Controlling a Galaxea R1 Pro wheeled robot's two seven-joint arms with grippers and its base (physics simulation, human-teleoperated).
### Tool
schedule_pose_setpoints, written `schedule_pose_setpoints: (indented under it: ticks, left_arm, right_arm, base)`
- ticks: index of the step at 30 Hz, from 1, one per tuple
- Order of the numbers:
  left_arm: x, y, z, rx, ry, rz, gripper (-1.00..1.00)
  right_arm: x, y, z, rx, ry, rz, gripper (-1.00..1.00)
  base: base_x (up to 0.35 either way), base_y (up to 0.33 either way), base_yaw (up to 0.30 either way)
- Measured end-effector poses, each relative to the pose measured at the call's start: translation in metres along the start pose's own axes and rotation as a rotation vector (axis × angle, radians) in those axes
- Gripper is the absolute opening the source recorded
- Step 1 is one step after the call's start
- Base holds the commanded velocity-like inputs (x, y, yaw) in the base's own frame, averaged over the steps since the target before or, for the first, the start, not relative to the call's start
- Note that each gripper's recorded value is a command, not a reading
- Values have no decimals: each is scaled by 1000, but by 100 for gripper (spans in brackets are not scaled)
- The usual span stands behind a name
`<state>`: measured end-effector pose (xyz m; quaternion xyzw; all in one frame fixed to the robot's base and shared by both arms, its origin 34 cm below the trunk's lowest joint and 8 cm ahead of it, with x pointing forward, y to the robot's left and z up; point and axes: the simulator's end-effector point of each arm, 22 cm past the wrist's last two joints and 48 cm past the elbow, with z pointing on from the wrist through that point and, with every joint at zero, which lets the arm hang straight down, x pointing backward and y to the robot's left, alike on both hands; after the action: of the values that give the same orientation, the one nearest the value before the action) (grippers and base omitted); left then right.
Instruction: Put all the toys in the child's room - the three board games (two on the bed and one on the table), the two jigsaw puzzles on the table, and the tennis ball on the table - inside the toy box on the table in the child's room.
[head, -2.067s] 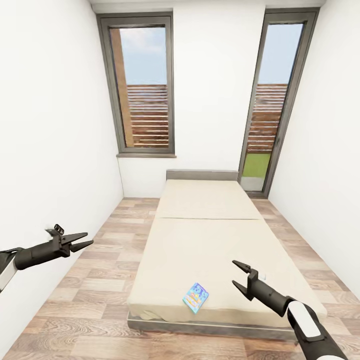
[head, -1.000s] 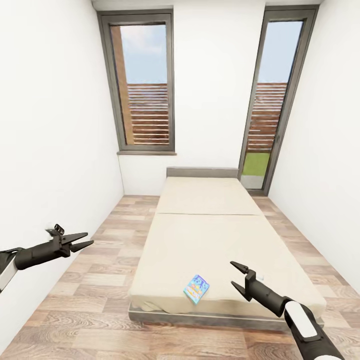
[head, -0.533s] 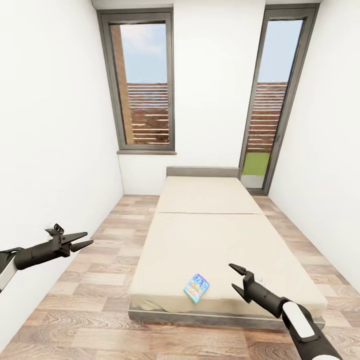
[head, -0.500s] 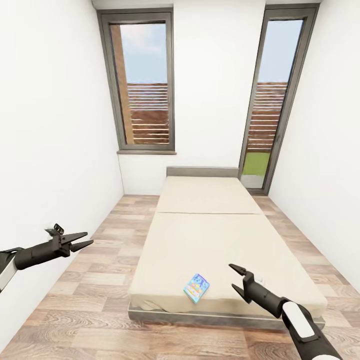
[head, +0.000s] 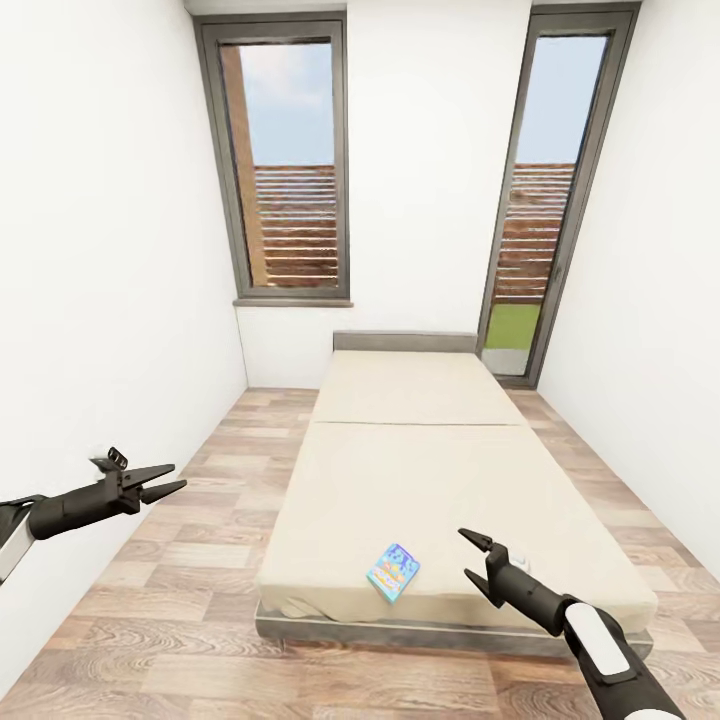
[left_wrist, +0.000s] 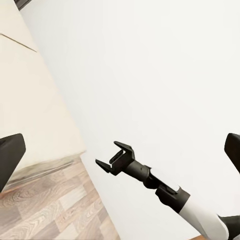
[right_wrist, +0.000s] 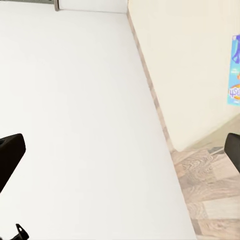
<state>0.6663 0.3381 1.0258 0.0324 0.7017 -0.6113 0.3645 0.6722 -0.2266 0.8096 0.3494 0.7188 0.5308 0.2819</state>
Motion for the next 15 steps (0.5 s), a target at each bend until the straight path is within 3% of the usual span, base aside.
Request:
schedule_pose_setpoints:
  ticks: [15]
  left_arm:
    - [0, 0, 0, 0, 1, 0, 100]
  right_arm:
    - [-2, 3, -1, -13, -5, 4, 100]
  base:
    - [0, 0, 0]
